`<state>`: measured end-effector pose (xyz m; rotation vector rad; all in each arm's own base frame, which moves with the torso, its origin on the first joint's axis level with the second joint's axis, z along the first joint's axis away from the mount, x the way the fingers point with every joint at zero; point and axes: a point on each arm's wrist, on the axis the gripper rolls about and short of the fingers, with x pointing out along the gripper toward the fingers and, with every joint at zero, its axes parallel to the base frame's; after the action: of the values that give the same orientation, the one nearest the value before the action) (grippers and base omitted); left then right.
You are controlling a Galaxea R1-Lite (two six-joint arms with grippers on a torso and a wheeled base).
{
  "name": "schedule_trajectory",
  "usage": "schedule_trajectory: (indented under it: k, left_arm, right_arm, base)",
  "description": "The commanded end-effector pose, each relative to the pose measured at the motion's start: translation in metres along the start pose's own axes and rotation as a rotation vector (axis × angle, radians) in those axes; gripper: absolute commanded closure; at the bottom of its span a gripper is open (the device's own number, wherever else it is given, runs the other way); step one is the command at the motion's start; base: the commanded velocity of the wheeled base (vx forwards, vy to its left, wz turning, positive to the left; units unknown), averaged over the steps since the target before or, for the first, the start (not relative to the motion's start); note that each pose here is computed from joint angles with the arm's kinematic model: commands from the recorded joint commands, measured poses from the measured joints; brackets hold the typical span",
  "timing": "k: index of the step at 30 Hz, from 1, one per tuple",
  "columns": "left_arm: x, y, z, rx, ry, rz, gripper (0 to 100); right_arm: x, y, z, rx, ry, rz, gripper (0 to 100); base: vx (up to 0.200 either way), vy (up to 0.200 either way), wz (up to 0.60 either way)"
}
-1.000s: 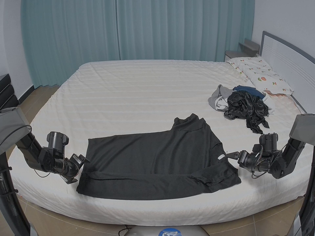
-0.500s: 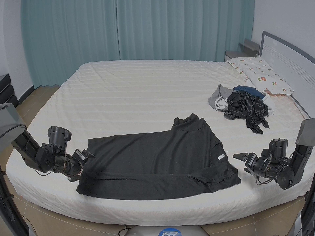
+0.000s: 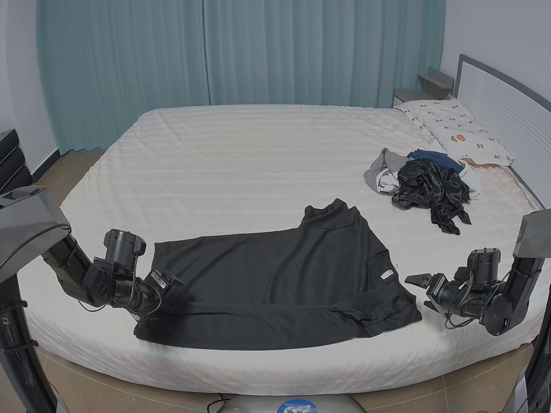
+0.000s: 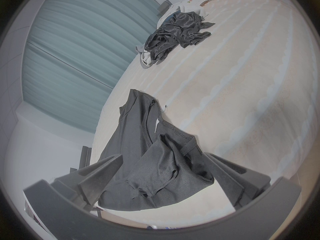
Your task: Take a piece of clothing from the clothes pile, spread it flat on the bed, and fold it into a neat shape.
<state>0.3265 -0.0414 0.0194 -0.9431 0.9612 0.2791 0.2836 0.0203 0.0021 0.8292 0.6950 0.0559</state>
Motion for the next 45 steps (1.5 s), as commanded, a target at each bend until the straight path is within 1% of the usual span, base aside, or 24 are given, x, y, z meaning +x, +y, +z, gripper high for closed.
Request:
schedule_trajectory:
  k: [1,4,5,6,7,13,14,17,20,22,27,29,30,33,41,43,45]
  left_arm:
    - [0.015,-0.003,0.012,-0.066,-0.021,-0.003,0]
    - [0.016,-0.004,0.028,-0.142,-0.076,-0.013,0]
    - [0.016,-0.003,0.028,-0.145,-0.078,-0.012,0]
    - [0.014,-0.002,0.032,-0.176,-0.088,-0.014,0]
    - [0.014,-0.001,0.034,-0.188,-0.09,-0.014,0]
    - [0.014,0.005,0.04,-0.207,-0.104,0.0,0]
    - [0.012,0.007,0.046,-0.222,-0.117,-0.006,0]
    - [0.009,0.009,0.053,-0.263,-0.137,-0.018,0]
    - [0.009,0.009,0.054,-0.266,-0.141,-0.024,0]
    - [0.006,0.009,0.053,-0.261,-0.14,-0.028,0]
    - [-0.014,0.002,0.055,-0.243,-0.147,-0.069,0]
    - [-0.019,0.004,0.052,-0.212,-0.128,-0.072,0]
    - [-0.022,0.008,0.047,-0.168,-0.094,-0.063,0]
    - [-0.024,0.013,0.041,-0.085,-0.058,-0.043,0]
    - [-0.024,0.015,0.039,-0.071,-0.05,-0.037,0]
    - [-0.023,0.023,0.031,-0.001,-0.023,-0.012,0]
    - [-0.023,0.025,0.03,0.027,-0.018,-0.008,0]
  right_arm:
    - [0.001,0.002,-0.001,-0.006,0.001,0.008,0]
    - [0.001,0.001,-0.002,-0.005,0.002,0.007,0]
    - [0.001,0.001,-0.002,-0.006,0.001,0.008,0]
    - [0.001,0.001,-0.003,-0.006,0.003,0.008,0]
    - [0.001,0.0,-0.002,-0.005,0.003,0.008,0]
    - [0.001,0.0,-0.003,-0.005,0.004,0.005,0]
    - [0.001,0.0,-0.004,-0.005,0.007,0.006,0]
    - [0.0,0.0,-0.005,-0.005,0.011,0.003,0]
    - [0.001,0.001,-0.006,-0.009,0.013,0.005,0]
    - [0.001,0.001,-0.006,-0.009,0.013,0.005,0]
    - [0.0,0.001,-0.005,-0.011,0.007,0.005,0]
    - [0.0,0.001,-0.005,-0.013,0.008,0.004,0]
    - [0.0,0.001,-0.005,-0.015,0.008,0.004,0]
    - [0.0,0.001,-0.005,-0.016,0.008,0.004,0]
    - [-0.003,0.002,-0.004,-0.022,0.0,0.005,0]
    - [-0.005,0.001,-0.008,-0.034,0.01,-0.004,0]
    - [-0.007,0.003,-0.01,-0.045,0.014,-0.003,0]
  base:
    - [0.0,0.0,0.0]
    - [0.0,0.0,0.0]
    - [0.0,0.0,0.0]
    - [0.0,0.0,0.0]
    - [0.0,0.0,0.0]
    - [0.0,0.0,0.0]
    - [0.0,0.0,0.0]
    - [0.0,0.0,0.0]
    - [0.0,0.0,0.0]
    - [0.0,0.0,0.0]
    - [0.0,0.0,0.0]
    - [0.0,0.0,0.0]
    - [0.0,0.0,0.0]
    - [0.0,0.0,0.0]
    - [0.0,0.0,0.0]
    - [0.0,0.0,0.0]
    - [0.0,0.0,0.0]
